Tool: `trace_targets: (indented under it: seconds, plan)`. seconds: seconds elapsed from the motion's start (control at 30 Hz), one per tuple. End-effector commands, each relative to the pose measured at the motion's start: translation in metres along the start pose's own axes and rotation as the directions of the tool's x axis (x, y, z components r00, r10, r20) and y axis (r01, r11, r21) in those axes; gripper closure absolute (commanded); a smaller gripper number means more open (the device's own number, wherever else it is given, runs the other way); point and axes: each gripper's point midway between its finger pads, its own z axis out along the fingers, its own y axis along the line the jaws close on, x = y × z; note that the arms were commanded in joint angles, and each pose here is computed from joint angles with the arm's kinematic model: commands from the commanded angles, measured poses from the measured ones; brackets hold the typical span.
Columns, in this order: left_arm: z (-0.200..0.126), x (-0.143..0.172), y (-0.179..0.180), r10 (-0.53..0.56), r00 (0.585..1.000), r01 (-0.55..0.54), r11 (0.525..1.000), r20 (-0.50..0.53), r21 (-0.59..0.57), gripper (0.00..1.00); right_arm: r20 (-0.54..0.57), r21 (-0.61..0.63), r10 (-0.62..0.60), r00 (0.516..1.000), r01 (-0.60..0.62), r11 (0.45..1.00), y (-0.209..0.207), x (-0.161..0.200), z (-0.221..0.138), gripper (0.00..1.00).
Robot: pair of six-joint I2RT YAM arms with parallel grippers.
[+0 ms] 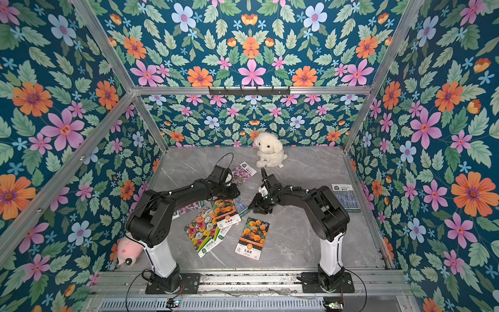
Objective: Arrange the seed packets in a row
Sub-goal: Pick up the seed packet from the center of the board.
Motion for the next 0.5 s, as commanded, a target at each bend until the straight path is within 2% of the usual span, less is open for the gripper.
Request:
trace_targets:
  seconds: [0.0, 0.13, 0.47]
  plan:
    - [0.006, 0.015, 0.005, -0.010, 0.999, 0.009, 1.000, -0.038, -0.026, 0.77, -0.029, -0.017, 0.069, 0.997, -0.070, 0.997, 0.002, 0.015, 0.003, 0.59]
    - [0.013, 0.028, 0.013, -0.029, 0.998, 0.025, 0.998, -0.064, -0.063, 0.83, -0.022, -0.047, 0.104, 0.994, -0.105, 0.993, 0.005, 0.018, 0.011, 0.59]
    - [0.028, 0.065, 0.050, -0.079, 0.988, 0.052, 0.980, -0.135, -0.193, 0.99, 0.065, -0.019, 0.165, 0.984, -0.164, 0.986, -0.007, -0.009, 0.028, 0.60]
